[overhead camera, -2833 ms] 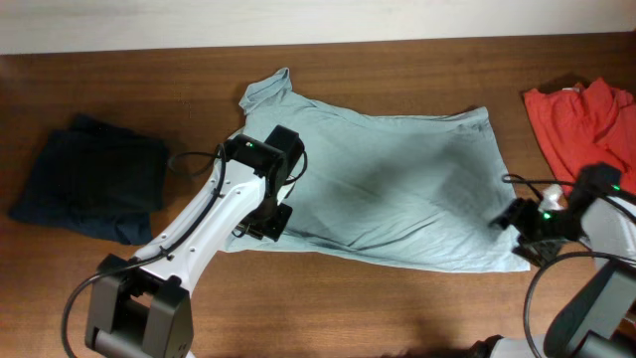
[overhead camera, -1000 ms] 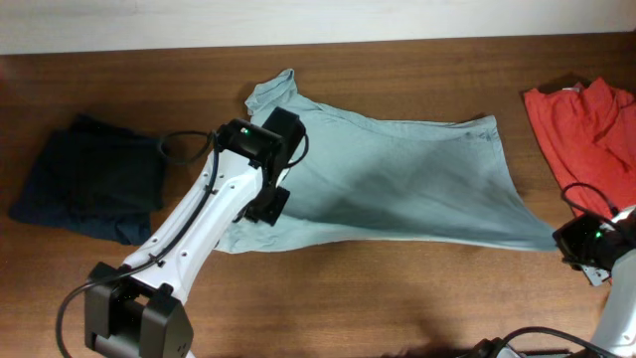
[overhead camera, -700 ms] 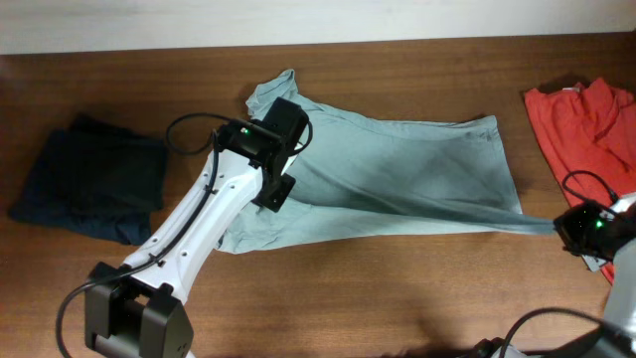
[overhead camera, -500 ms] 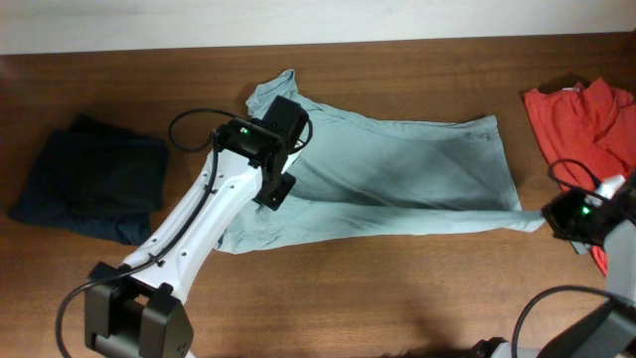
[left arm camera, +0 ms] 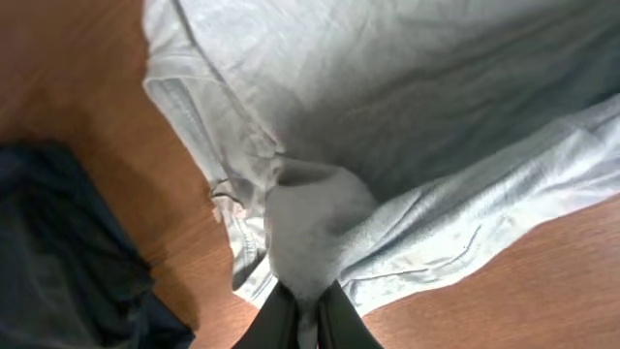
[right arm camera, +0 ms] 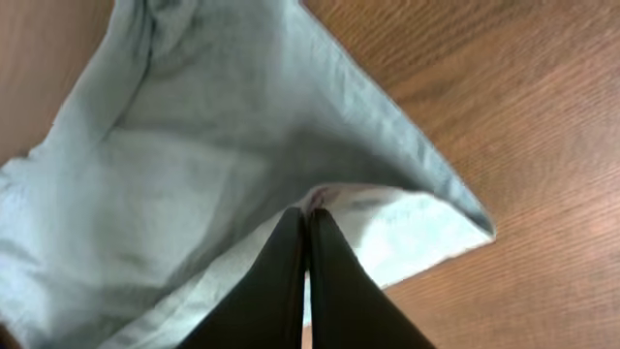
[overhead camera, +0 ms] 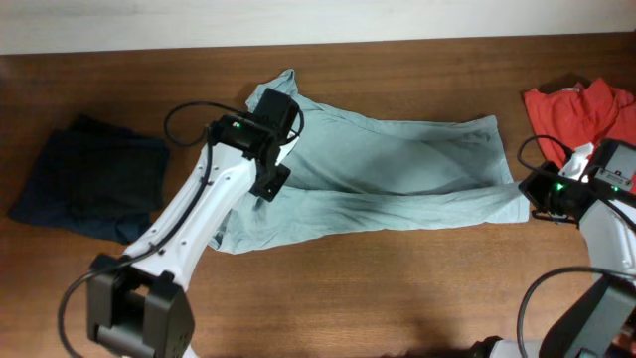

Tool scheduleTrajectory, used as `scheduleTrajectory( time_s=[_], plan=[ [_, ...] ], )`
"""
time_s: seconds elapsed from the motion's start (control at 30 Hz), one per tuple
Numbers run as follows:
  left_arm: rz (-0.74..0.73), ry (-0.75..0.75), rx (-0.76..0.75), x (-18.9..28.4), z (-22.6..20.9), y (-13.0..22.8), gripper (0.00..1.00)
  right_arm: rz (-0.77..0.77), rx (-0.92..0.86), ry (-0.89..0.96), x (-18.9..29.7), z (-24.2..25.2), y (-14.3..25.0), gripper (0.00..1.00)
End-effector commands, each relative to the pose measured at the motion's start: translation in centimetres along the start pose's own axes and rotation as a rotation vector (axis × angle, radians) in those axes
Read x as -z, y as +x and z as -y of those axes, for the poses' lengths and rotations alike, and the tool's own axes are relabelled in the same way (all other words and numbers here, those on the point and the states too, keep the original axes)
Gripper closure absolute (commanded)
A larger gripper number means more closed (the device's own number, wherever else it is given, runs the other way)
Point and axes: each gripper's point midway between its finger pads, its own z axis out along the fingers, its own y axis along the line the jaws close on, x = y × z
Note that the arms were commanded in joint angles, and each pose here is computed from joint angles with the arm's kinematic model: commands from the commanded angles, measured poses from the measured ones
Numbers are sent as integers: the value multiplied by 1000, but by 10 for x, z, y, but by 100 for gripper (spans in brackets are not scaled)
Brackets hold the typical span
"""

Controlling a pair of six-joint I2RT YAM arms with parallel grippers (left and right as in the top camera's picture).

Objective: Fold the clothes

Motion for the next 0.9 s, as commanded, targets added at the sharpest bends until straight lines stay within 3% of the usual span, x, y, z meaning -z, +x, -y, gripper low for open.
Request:
scheduleTrajectory(
  time_s=[0.0, 0.37, 0.43, 0.53, 0.6, 0.67, 0.7, 0.8, 0.83, 0.87],
  plan=[
    [-48, -8, -36, -18, -1, -1, 92, -4, -7, 3, -10, 1, -4, 95],
    [-106, -42, -39, -38, -7, 3, 92, 98, 33, -33, -17, -6, -31, 93],
    [-108, -43, -33, -38, -9, 4, 93, 101, 35, -34, -17, -7, -32, 79],
    [-100, -45, -26, -39, -11, 2, 93, 106, 41, -37, -17, -8, -33, 67],
    [-89, -48, -23, -39, -12, -1, 92, 107, 41, -38, -17, -8, -33, 52],
    [-82, -54, -19, -39, -13, -3, 76, 104, 40, -38, -17, -8, -33, 44],
    [-80, -62, -16, -40, -15, -3, 59, 93, 39, -53, -17, -11, -30, 41],
    [-77, -82, -8, -39, -20, -4, 48, 50, 34, -113, -17, -20, -21, 38],
    [-77, -96, -8, -39, -22, -4, 26, 28, 30, -137, -17, -24, -17, 37],
    [-78, -111, -2, -39, -25, -4, 26, 12, 26, -148, -17, -26, -13, 37]
  ],
)
